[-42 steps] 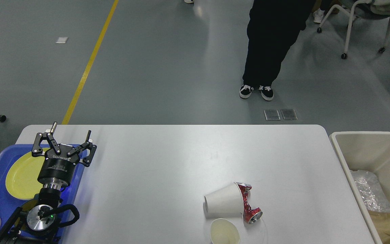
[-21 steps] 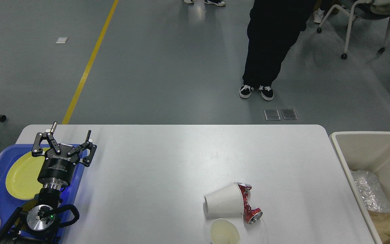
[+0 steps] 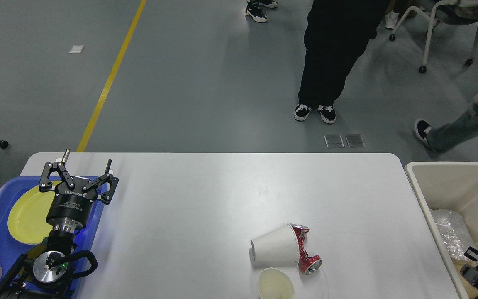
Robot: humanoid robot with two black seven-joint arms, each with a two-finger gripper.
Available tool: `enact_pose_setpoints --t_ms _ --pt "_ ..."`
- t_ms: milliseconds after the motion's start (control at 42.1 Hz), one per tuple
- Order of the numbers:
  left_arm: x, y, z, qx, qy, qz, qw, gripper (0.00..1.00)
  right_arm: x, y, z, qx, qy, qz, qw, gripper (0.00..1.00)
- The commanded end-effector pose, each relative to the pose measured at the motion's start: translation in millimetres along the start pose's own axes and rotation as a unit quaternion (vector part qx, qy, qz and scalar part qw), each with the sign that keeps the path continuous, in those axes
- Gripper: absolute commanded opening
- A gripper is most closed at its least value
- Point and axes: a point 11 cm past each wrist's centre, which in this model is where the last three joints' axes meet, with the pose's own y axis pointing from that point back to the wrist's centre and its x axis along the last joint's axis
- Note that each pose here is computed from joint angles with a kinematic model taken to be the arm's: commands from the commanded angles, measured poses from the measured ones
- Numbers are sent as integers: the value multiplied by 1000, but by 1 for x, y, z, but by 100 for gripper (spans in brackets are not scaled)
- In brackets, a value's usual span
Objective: Tidy desktop
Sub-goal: 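Drop the paper ball into the bin and open the right gripper, then raise the right gripper out of the bin toward the small paper cup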
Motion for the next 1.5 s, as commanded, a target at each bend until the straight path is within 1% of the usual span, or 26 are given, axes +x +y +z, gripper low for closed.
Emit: enact_pose_setpoints --t_ms 0,24,48,641,855,950,998,1069,1188,1235,1307,1402,1425,1473 --pt "0 0 0 0 0 1 1000 96 5 1 -3 3 1 7 1000 89" --pt "0 0 0 0 0 0 1000 96 6 1 -4 4 0 7 1000 99" --pt "0 0 0 0 0 0 1000 96 5 1 -5 4 0 6 1000 100" --pt "0 0 0 0 0 0 1000 96 11 2 -7 7 -5 3 1000 100" --pt "0 0 0 0 0 0 1000 96 25 5 -17 17 -2 5 1000 100" --pt "0 0 0 0 0 0 1000 96 54 8 -11 14 -17 10 1000 100" --pt "0 0 0 0 0 0 1000 96 62 12 -13 17 -21 2 1000 100" --pt "0 0 0 0 0 1 1000 96 75 20 -19 25 -7 -8 1000 100" --pt "0 0 0 0 0 0 1000 96 102 42 -47 52 33 -22 998 100" --pt "-1 -1 0 0 0 -1 1000 96 115 58 -57 63 48 -47 996 100" --pt "0 0 0 0 0 0 1000 96 136 78 -69 76 60 -59 994 100" --pt "0 0 0 1 0 0 1000 96 154 104 -84 88 83 -72 990 100" --pt "0 0 0 1 0 0 1000 96 163 120 -91 97 94 -83 987 100" --pt "0 0 0 1 0 0 1000 96 173 138 -100 109 105 -93 984 100"
